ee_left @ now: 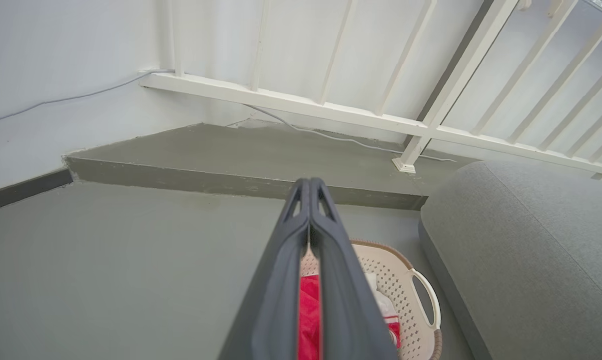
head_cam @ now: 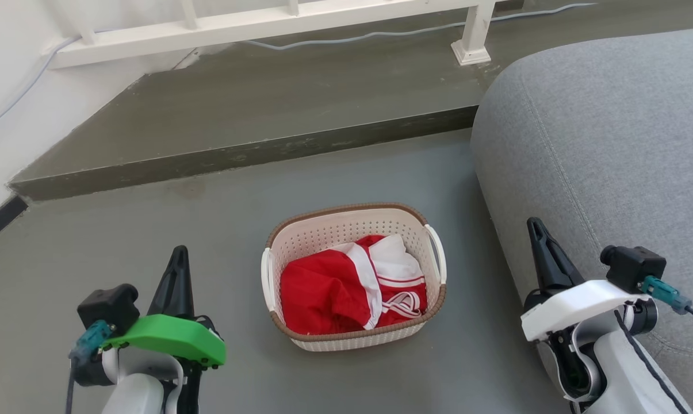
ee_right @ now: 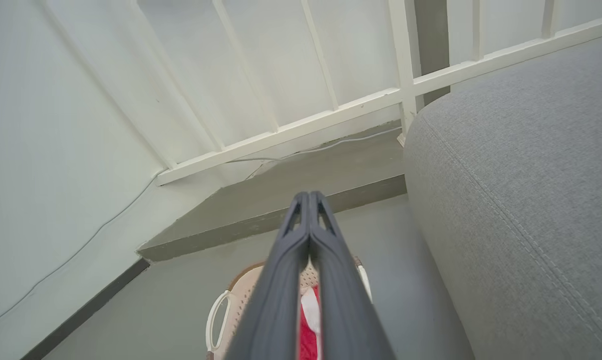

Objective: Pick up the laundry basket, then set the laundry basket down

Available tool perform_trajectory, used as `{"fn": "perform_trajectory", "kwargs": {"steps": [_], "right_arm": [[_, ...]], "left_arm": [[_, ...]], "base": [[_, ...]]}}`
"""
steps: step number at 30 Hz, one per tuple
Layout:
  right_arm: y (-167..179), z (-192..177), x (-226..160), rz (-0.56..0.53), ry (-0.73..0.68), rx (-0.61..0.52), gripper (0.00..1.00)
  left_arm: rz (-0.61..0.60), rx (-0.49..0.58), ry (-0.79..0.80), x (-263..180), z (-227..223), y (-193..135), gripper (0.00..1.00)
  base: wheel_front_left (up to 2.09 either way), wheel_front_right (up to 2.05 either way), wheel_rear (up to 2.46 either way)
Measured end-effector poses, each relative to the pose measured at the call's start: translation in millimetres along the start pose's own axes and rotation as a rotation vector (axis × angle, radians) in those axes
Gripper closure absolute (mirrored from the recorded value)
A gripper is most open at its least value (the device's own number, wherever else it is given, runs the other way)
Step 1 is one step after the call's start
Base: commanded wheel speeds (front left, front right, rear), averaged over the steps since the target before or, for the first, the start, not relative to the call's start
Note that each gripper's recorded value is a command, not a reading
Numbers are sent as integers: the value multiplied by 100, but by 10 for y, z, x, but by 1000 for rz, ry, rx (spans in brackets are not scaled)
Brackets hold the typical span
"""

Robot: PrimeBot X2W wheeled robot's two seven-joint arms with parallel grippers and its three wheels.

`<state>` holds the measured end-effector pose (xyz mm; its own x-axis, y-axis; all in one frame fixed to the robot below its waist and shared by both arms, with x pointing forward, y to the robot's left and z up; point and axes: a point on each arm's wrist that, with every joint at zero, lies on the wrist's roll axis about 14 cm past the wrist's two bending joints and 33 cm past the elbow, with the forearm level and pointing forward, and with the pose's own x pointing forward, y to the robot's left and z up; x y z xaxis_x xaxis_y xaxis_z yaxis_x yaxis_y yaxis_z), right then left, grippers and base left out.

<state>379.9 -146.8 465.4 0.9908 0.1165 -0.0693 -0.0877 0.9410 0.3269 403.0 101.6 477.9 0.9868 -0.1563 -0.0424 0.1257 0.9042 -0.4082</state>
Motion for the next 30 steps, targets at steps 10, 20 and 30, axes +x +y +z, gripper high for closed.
{"fn": "perform_trajectory", "kwargs": {"steps": [10, 20, 30], "right_arm": [[-61, 44, 12, -36, -4, 147, 100], [-134, 71, 16, -68, -1, 264, 100], [-206, 103, 15, -92, -5, 397, 100]], "left_arm": [[40, -130, 20, -23, 7, 99, 100], [69, -244, 27, -49, 27, 187, 100], [99, -370, 27, -72, 63, 279, 100]], "base": [[0, 0, 0], [0, 0, 0], [0, 0, 0]]}}
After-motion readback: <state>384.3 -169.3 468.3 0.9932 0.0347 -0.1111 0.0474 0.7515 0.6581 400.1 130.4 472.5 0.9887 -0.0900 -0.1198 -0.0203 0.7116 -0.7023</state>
